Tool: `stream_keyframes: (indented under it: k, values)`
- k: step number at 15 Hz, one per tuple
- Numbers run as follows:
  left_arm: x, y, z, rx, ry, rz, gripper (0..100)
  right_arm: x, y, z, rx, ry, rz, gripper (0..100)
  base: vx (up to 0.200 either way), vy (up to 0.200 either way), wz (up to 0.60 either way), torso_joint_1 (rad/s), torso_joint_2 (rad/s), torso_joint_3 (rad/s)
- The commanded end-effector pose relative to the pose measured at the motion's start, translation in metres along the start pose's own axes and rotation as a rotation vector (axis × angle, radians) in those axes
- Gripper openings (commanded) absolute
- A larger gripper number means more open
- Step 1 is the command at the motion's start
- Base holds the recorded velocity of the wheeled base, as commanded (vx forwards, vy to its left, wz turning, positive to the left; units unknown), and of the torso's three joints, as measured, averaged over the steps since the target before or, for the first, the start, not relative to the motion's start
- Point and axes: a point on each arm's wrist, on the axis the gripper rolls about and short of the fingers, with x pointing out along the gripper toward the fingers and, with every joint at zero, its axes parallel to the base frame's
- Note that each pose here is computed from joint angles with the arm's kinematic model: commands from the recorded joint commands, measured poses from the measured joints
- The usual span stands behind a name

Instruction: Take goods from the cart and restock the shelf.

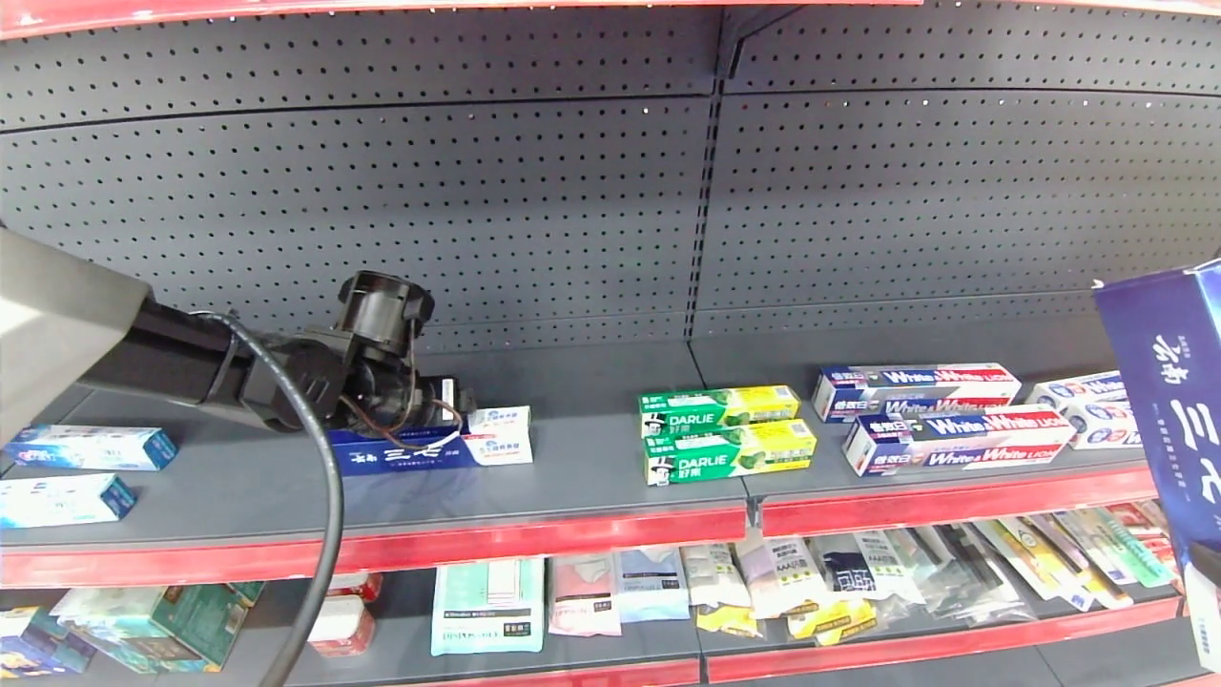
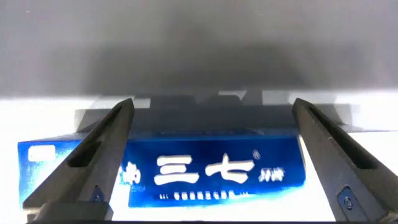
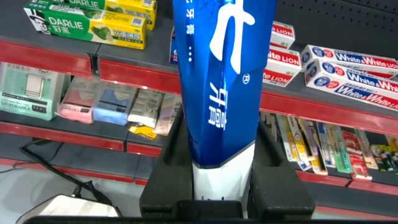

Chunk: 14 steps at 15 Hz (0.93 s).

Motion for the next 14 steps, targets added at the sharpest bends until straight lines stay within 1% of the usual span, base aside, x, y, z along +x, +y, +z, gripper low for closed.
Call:
stream_keyframes:
  k: [1,2,4,6,10,13,14]
  values:
    - [-0.007,0.006,0.001,0.016,-0.007,0.005,100,-0.001,0.0,-0.001,-0.001,-0.002,0.0,0,0.0,0.0,0.0,0.0,0.0,0.0]
    - [-0.009,0.007,0.0,0.026,-0.005,-0.003,100,-0.001,0.0,-0.001,-0.001,-0.004,0.0,0,0.0,0.0,0.0,0.0,0.0,0.0]
    - [-0.008,0.007,-0.005,0.027,0.011,-0.002,100,-0.001,0.0,-0.001,-0.001,-0.004,0.0,0,0.0,0.0,0.0,0.0,0.0,0.0]
    - [-0.008,0.007,-0.008,0.027,0.006,-0.006,100,-0.001,0.0,-0.001,-0.001,-0.006,0.001,0,0.0,0.0,0.0,0.0,0.0,0.0]
    - [-0.011,0.01,-0.014,0.029,0.02,-0.001,100,-0.001,0.0,-0.001,-0.001,-0.004,0.001,0,0.0,0.0,0.0,0.0,0.0,0.0]
    - [-0.014,0.013,-0.022,0.031,0.038,0.003,100,-0.001,0.0,-0.001,-0.001,-0.004,0.001,0,0.0,0.0,0.0,0.0,0.0,0.0]
    - [-0.014,0.013,-0.024,0.031,0.036,0.002,100,-0.001,0.0,-0.001,-0.001,-0.004,0.0,0,0.0,0.0,0.0,0.0,0.0,0.0]
